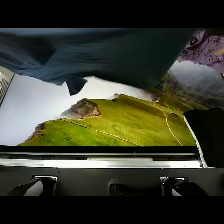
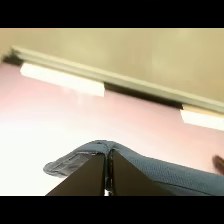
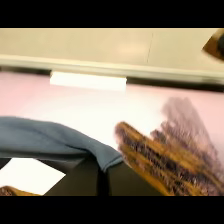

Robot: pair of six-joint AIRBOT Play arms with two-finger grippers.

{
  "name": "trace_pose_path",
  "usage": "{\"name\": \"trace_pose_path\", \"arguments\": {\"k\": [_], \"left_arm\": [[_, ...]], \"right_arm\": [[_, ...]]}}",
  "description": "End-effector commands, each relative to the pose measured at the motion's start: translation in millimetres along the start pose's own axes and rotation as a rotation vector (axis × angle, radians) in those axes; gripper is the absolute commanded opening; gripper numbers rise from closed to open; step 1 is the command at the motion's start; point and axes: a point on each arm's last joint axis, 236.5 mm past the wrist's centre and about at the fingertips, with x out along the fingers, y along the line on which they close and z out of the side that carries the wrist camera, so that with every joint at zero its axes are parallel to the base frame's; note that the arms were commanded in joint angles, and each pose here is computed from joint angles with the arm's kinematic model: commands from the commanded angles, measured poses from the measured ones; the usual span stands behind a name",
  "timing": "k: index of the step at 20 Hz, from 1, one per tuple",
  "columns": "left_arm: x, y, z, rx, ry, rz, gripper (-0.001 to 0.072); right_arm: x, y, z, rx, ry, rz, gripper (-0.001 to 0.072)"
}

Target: Fold the clothes and pants, and hang the long-sleeved shirts on hangers.

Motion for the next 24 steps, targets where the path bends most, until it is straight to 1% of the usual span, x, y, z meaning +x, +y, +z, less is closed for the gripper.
{"name": "trace_pose_path", "arguments": {"k": [1, 3, 5, 6, 8, 10, 12, 15, 17, 21, 24], "left_arm": [[-106.1, 13.0, 22.2, -0.034, -0.189, 0.123, 0.0011], [-148.9, 26.8, 24.2, -0.057, -0.257, 0.2, 0.001], [-171.6, 31.9, 26.6, -0.055, -0.299, 0.234, 0.0011], [-171.1, 32.1, 25.5, -0.052, -0.293, 0.235, 0.001], [-146.6, 37.1, 11.6, -0.033, -0.204, 0.247, 0.0011], [-94.3, 35.7, -21.3, 0.016, -0.021, 0.21, 0.001], [-24.9, 32.0, -70.9, 0.04, 0.203, 0.135, 0.0011], [85.7, 38.1, -166.5, 0.011, 0.525, 0.038, 0.0012], [155.6, 49.2, -232.7, -0.011, 0.679, 0.014, 0.0012], [267.6, 72.1, -332.2, -0.015, 0.804, 0.019, 0.0011], [322.2, 80.0, -366.2, -0.009, 0.812, 0.017, 0.001]], "right_arm": [[-100.9, -4.1, 32.0, 0.024, -0.15, -0.02, 0.0026], [-131.0, -6.8, 38.5, 0.071, -0.204, -0.026, 0.0026], [-136.5, -7.9, 38.4, 0.102, -0.21, -0.027, 0.0026], [-127.2, -9.5, 32.2, 0.111, -0.178, -0.034, 0.0026], [-91.0, -11.9, 7.1, 0.117, -0.062, -0.049, 0.0026], [-39.9, -15.4, -31.8, 0.12, 0.104, -0.072, 0.0026], [18.3, -19.5, -77.6, 0.117, 0.279, -0.096, 0.0027], [106.8, -26.2, -153.7, 0.11, 0.528, -0.128, 0.0027], [161.7, -30.7, -204.6, 0.098, 0.653, -0.142, 0.0027], [257.3, -49.7, -313.0, 0.069, 0.816, -0.199, 0.0026], [296.9, -70.0, -363.9, 0.078, 0.838, -0.285, 0.0026]]}}
